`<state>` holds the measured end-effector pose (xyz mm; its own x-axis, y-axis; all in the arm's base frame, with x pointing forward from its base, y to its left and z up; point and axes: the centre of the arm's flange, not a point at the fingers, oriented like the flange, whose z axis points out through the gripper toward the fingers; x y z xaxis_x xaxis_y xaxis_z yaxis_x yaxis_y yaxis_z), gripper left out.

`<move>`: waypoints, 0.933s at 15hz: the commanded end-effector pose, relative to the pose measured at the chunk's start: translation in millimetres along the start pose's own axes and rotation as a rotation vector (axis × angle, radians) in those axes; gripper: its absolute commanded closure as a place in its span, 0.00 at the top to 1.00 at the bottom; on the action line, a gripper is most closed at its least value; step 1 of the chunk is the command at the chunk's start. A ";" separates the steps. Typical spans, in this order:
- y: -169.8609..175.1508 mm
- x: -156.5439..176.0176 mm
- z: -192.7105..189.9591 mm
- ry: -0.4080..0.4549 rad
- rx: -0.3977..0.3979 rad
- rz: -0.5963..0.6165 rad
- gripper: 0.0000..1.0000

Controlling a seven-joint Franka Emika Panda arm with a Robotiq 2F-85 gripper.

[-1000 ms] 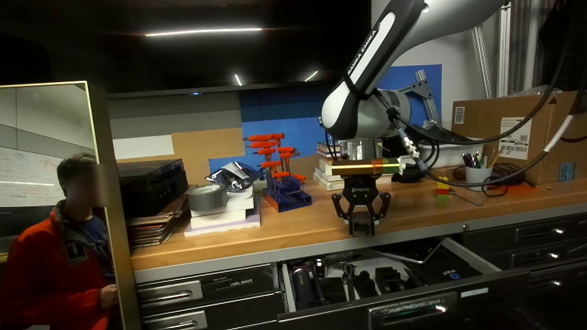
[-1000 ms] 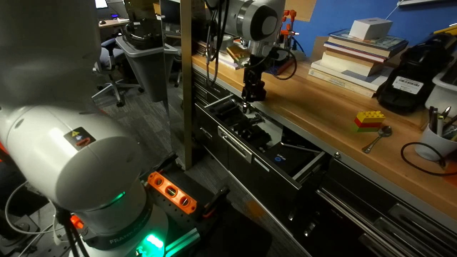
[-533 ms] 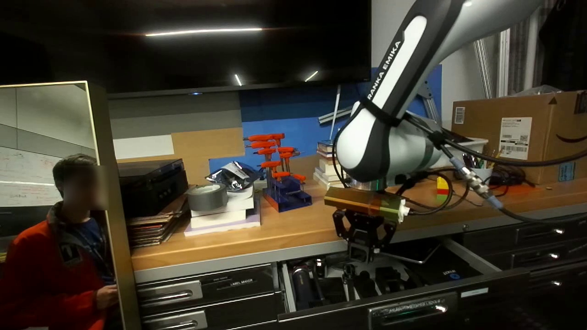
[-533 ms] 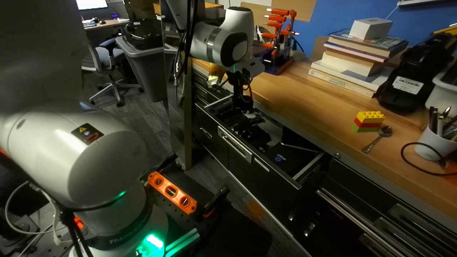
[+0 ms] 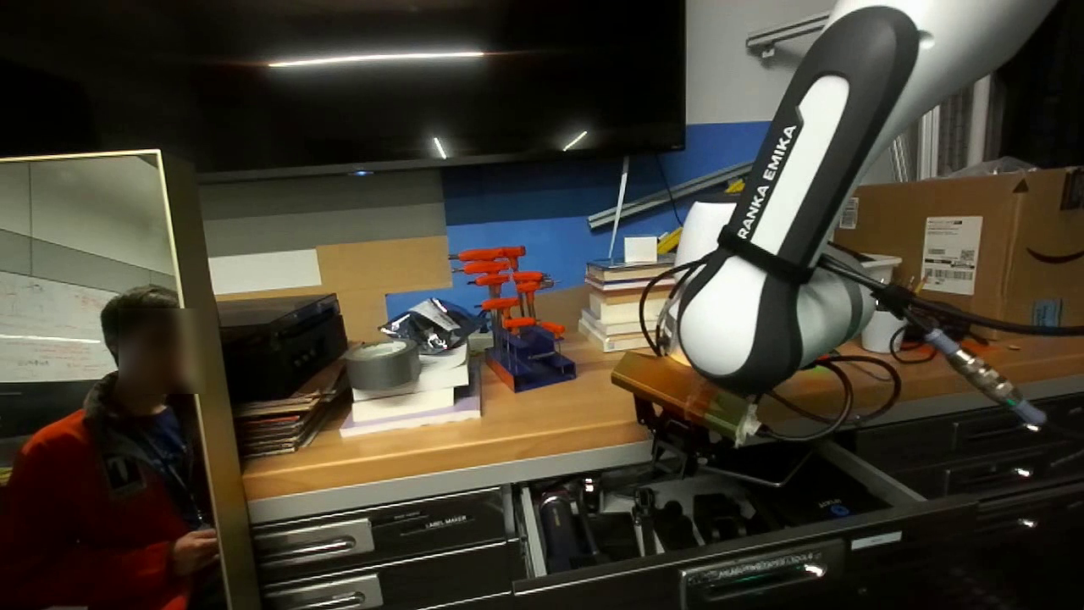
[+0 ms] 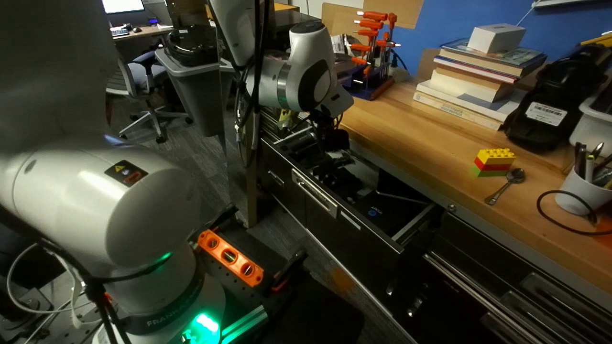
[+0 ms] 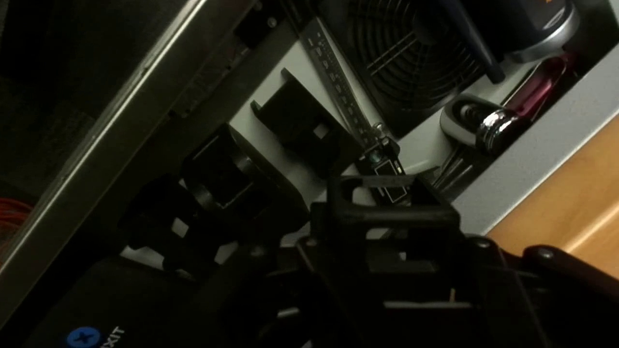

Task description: Place the black objects inside the open drawer, push the drawer closed

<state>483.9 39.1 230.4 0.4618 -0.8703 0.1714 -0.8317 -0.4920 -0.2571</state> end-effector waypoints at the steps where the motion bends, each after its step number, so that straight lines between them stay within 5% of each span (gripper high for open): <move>1: 9.6 -5.9 6.8 0.050 0.047 0.083 0.25; 14: 25.1 -37.8 46.7 0.145 0.176 0.360 0.25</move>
<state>468.8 48.1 180.3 0.1815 -0.9696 0.1642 -0.8783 -0.2349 -0.4165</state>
